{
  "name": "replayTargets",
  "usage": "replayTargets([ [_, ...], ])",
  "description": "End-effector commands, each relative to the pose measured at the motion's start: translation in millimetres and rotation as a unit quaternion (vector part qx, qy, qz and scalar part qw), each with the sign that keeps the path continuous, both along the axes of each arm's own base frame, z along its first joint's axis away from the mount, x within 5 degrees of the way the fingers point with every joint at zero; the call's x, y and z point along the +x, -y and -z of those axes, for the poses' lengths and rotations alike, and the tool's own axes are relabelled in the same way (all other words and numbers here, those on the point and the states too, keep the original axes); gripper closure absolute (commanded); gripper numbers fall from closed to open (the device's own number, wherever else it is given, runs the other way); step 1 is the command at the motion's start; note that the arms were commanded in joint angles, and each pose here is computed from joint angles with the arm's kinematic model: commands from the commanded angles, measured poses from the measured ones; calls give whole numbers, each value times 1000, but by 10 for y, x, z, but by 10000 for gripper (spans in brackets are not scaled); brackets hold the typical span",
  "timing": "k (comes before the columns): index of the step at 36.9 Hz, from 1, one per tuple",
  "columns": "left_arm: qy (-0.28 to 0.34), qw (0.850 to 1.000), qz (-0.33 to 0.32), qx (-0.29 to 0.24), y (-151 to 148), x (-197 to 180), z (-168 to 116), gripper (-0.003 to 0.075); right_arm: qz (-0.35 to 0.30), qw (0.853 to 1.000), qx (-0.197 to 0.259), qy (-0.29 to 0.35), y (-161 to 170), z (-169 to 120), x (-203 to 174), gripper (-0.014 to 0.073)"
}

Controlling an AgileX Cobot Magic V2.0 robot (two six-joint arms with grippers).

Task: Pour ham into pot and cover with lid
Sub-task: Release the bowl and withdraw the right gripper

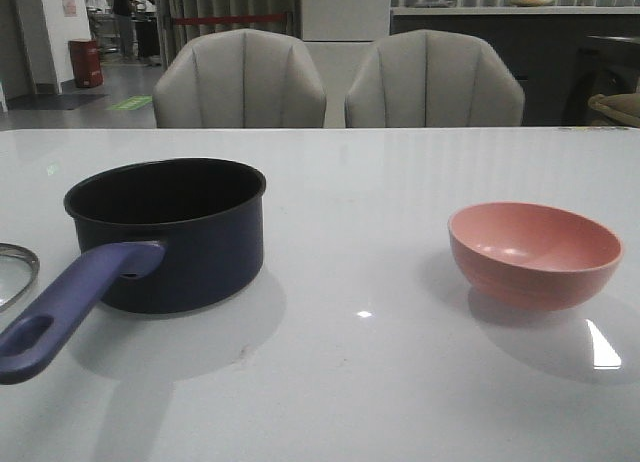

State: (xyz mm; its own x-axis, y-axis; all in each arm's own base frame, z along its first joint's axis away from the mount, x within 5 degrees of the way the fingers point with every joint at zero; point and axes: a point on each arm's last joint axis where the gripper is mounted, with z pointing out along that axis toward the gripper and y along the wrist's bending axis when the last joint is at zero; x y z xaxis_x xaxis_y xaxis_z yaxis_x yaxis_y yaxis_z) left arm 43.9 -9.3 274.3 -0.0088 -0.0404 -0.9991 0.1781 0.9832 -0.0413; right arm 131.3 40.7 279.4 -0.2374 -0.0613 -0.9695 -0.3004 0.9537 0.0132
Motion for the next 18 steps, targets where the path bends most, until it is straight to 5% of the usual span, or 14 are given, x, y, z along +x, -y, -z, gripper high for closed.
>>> replayTargets([
  [1,46,999,0,-14,-4,-3,-154,168,26,994,34,96,94,-27,-162,155],
  [8,41,999,0,-13,-2,10,-121,168,25,994,37,105,146,195,-341,195],
  [13,44,999,-1,-13,-3,8,-131,168,27,993,37,106,154,241,-359,466],
  [18,19,1000,0,-12,8,69,-138,167,26,994,36,104,153,247,-360,423],
])
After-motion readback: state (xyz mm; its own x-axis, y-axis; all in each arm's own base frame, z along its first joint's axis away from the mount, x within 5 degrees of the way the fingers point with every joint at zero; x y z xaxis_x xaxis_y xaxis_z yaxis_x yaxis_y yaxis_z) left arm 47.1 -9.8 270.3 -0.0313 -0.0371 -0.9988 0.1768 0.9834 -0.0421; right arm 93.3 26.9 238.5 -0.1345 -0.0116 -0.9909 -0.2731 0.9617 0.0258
